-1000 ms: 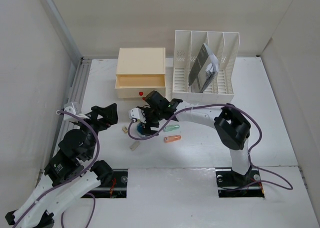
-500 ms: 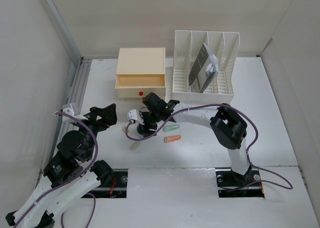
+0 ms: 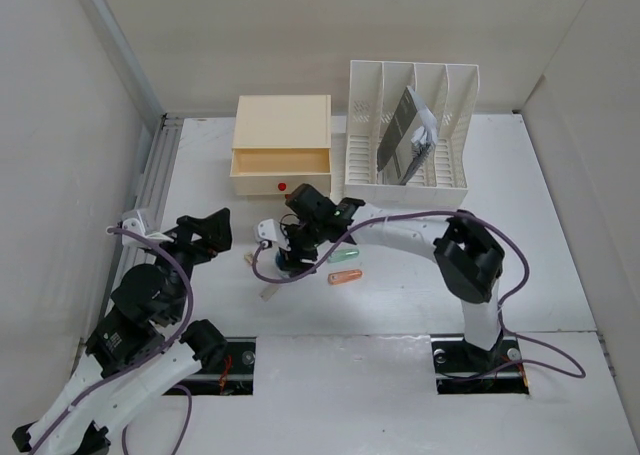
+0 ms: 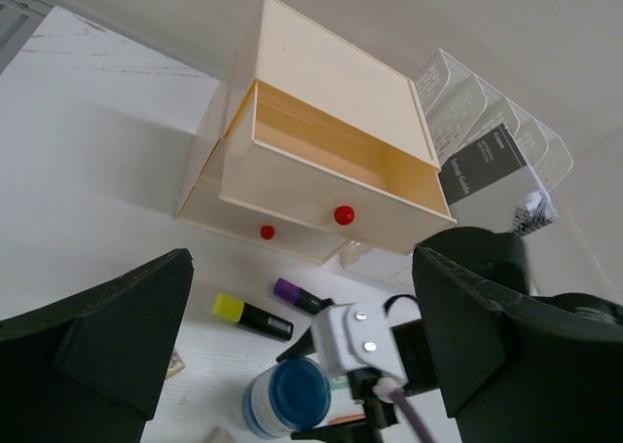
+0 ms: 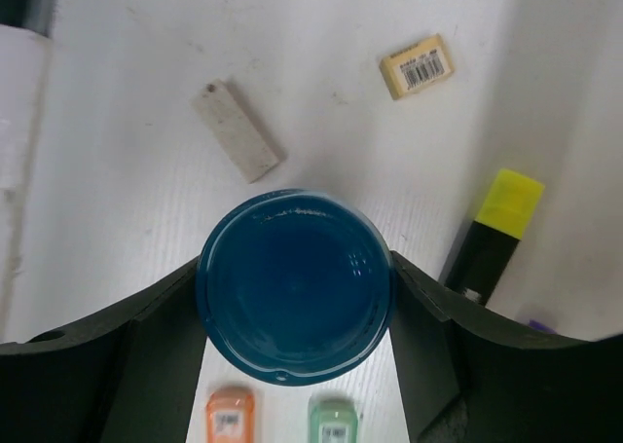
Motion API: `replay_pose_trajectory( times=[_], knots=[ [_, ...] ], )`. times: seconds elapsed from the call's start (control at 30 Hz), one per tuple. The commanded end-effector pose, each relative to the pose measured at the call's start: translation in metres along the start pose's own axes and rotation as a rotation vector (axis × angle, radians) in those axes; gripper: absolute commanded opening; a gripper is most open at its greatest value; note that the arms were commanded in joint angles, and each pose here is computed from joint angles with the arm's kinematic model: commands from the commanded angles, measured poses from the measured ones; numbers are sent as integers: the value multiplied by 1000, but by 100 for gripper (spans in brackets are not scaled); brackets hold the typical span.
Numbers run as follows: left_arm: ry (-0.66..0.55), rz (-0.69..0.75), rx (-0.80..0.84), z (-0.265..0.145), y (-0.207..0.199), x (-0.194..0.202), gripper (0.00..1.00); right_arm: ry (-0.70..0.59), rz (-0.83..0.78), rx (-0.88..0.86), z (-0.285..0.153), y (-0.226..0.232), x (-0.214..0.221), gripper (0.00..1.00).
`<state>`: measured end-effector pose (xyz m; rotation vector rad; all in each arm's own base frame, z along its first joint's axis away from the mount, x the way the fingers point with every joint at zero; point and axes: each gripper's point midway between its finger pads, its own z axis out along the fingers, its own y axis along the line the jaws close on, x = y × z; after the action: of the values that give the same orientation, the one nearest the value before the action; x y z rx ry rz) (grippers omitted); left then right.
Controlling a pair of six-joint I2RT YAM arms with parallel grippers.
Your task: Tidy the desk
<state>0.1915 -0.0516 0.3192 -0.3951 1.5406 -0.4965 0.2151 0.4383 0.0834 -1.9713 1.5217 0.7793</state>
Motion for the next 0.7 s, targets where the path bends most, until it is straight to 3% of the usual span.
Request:
replay_pose_trajectory(
  times=[0.0, 0.3, 0.5, 0.67],
  knots=[
    [-23, -7, 14, -1, -1, -5, 94, -193, -130, 86, -68, -5, -98, 10],
    [-9, 7, 6, 4, -4, -1, 94, -360, -250, 256, -164, -17, -192, 9],
    [-3, 13, 2, 4, -2, 3, 94, -405, -199, 464, -203, -53, -212, 5],
    [-3, 13, 2, 4, -2, 3, 94, -388, -109, 670, -225, -101, -202, 2]
  ],
)
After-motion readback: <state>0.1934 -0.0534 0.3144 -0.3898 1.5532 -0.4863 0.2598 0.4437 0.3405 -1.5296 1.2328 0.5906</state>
